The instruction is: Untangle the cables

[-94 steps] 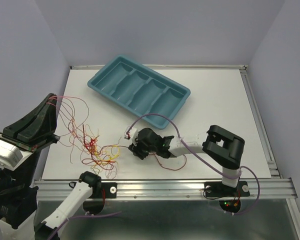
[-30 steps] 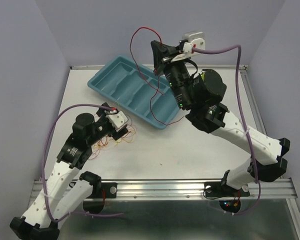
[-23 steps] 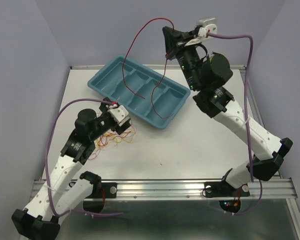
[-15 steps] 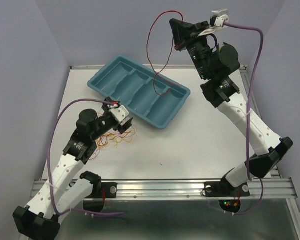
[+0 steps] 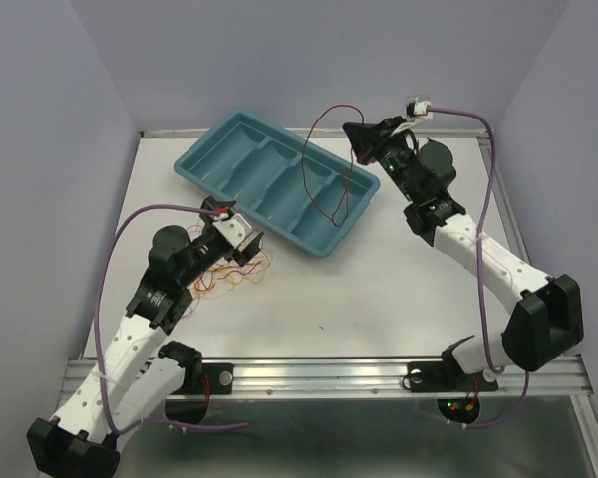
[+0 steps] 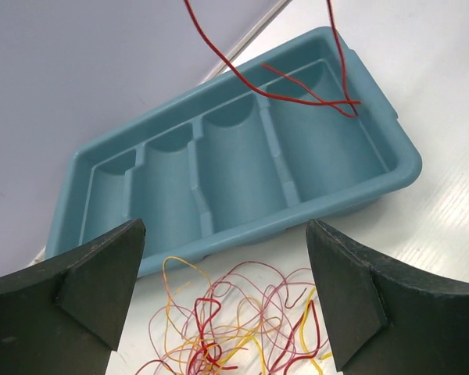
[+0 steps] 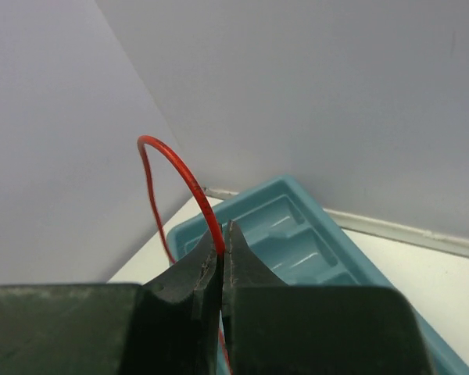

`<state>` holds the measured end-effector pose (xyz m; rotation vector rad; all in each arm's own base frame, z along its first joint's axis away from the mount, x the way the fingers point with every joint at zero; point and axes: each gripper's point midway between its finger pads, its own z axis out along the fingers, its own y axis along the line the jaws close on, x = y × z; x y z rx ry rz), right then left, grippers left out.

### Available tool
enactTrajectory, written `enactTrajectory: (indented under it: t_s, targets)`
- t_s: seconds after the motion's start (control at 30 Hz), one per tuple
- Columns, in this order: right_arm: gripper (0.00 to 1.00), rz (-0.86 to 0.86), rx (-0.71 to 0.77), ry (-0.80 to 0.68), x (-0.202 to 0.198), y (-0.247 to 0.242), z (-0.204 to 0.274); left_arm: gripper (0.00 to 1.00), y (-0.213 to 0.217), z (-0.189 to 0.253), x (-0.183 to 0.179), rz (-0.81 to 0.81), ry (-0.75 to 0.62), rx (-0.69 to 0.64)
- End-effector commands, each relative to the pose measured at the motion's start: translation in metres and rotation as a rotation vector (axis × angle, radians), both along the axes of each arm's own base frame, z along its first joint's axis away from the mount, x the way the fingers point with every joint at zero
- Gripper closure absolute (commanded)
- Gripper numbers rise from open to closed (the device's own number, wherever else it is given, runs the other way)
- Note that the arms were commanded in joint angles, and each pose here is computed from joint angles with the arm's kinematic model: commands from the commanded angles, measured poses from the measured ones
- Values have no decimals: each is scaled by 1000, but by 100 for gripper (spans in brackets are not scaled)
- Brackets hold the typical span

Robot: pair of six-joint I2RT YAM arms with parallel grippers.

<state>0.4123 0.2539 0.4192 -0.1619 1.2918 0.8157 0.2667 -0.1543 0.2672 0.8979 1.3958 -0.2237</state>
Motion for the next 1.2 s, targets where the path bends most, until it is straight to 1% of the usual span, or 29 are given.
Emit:
enactTrajectory:
  t_s: [0.0, 0.1, 0.13, 0.17, 0.23, 0.37, 0.4, 0.43, 0.47, 0.5, 0.57, 0.6, 0.63, 0.67, 0.7, 0.73, 0.83, 0.87, 0.97, 1.0, 1.07, 1.1, 1.17]
  targets:
    - [99, 57, 88, -156, -44, -13, 43, 5, 0, 17, 4, 12, -53, -43]
    - [99, 64, 52, -111, -46, -13, 12, 5, -3, 21, 6, 1, -49, -50]
    - [99, 69, 50, -113, -48, -12, 13, 5, -5, 21, 6, -5, -46, -51]
    - [99, 72, 35, -87, -47, -11, -2, 5, -7, 20, 8, -14, -37, -48]
    - [99, 69, 23, -60, -47, -12, -18, 5, -11, 25, 7, -38, -39, -52]
    - [99, 14, 28, 44, -33, -16, -56, 5, -17, 35, 17, -37, -21, -68]
    - [99, -36, 41, 88, -23, -22, -65, 5, -19, 49, 18, -43, -31, -86]
    - [99, -46, 45, 114, -19, -22, -72, 5, -21, 53, 20, -46, -27, -95]
    - [99, -48, 37, 148, -13, -18, -85, 4, -26, 49, 25, -55, 6, -103]
    - [99, -57, 34, 174, -8, -17, -91, 4, -30, 60, 26, -75, 1, -119]
    - [99, -81, 49, 233, 1, -17, -105, 4, -40, 54, 39, -86, 56, -127]
    - [99, -83, 48, 236, 3, -17, -107, 4, -45, 53, 43, -97, 77, -132]
    - [99, -81, 47, 221, 4, -15, -103, 4, -49, 61, 49, -102, 87, -151]
    - [99, -69, 26, 205, 5, -13, -101, 4, -56, 47, 62, -102, 140, -143]
    - [99, -19, 1, 195, 4, -3, -101, 5, -62, 51, 66, -121, 155, -154]
    - [99, 6, -6, 166, 4, 2, -89, 4, -69, 37, 74, -131, 202, -145]
    - [99, 69, -26, 151, 4, 14, -78, 4, -80, 25, 78, -171, 257, -148]
    - [99, 86, -22, 119, 4, 17, -63, 5, -81, 18, 79, -176, 274, -149]
    - [99, 166, -68, 85, 1, 31, -58, 4, -76, 8, 78, -150, 257, -160]
    - [99, 229, -83, 55, -5, 40, -50, 3, -75, 12, 80, -139, 228, -176]
    - [99, 289, -120, 43, -6, 51, -56, 2, -71, 3, 80, -110, 228, -188]
    - [99, 341, -131, 29, -11, 58, -54, 2, -72, 5, 81, -115, 215, -201]
    - [99, 387, -154, 31, -11, 65, -63, 2, -75, 1, 78, -134, 225, -209]
